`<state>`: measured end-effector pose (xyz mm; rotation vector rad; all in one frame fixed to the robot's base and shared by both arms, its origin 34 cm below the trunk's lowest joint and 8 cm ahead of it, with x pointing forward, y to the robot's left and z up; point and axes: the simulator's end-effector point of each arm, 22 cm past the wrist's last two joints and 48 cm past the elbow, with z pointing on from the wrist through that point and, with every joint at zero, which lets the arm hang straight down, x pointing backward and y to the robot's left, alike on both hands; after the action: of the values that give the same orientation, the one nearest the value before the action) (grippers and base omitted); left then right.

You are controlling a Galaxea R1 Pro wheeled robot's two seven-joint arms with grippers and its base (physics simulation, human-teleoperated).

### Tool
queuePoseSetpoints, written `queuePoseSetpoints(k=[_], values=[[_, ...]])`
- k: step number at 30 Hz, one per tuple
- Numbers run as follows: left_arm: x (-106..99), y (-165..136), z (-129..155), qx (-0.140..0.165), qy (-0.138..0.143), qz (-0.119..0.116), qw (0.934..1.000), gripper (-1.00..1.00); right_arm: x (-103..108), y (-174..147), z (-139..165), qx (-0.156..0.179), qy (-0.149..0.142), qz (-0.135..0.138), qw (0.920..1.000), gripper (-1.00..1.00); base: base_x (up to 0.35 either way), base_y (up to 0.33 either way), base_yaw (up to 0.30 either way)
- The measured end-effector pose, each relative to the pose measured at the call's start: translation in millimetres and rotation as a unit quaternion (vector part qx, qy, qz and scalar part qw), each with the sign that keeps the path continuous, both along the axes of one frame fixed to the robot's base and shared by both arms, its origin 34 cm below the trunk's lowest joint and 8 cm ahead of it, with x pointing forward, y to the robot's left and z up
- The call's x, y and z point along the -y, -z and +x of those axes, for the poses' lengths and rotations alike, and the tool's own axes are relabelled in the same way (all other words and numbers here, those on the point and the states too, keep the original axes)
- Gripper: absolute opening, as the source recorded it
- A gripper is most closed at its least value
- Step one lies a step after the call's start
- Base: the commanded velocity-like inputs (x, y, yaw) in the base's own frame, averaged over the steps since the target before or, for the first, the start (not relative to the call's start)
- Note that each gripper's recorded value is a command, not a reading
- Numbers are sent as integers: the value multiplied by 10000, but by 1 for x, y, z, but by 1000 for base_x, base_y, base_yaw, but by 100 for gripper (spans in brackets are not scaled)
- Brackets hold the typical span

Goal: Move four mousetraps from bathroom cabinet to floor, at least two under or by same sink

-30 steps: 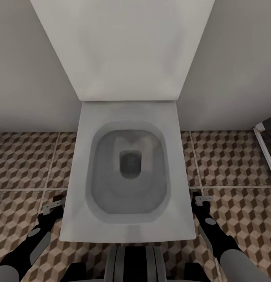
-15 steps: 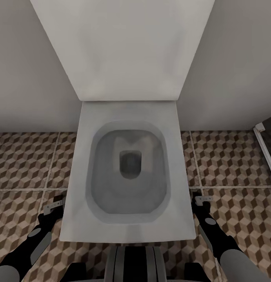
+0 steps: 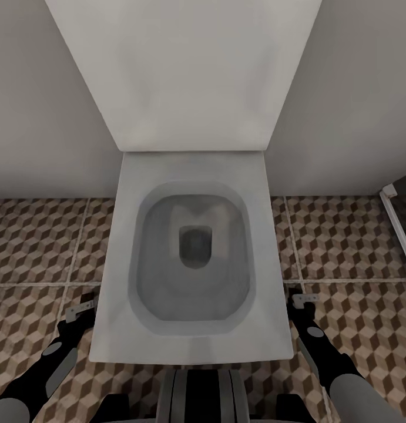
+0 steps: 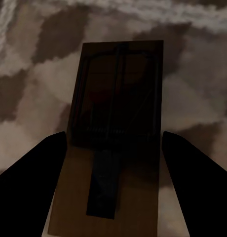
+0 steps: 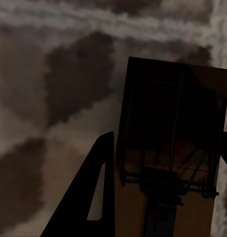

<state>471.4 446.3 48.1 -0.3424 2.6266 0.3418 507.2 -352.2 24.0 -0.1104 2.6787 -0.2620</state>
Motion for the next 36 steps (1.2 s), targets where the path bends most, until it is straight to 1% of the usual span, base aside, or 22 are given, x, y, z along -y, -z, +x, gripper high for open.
queuePoseSetpoints(k=[36], values=[[0,0,0,2,-1,6,10000,-100,2,0,0,3,11,-19,10000,-100,0,0,0]])
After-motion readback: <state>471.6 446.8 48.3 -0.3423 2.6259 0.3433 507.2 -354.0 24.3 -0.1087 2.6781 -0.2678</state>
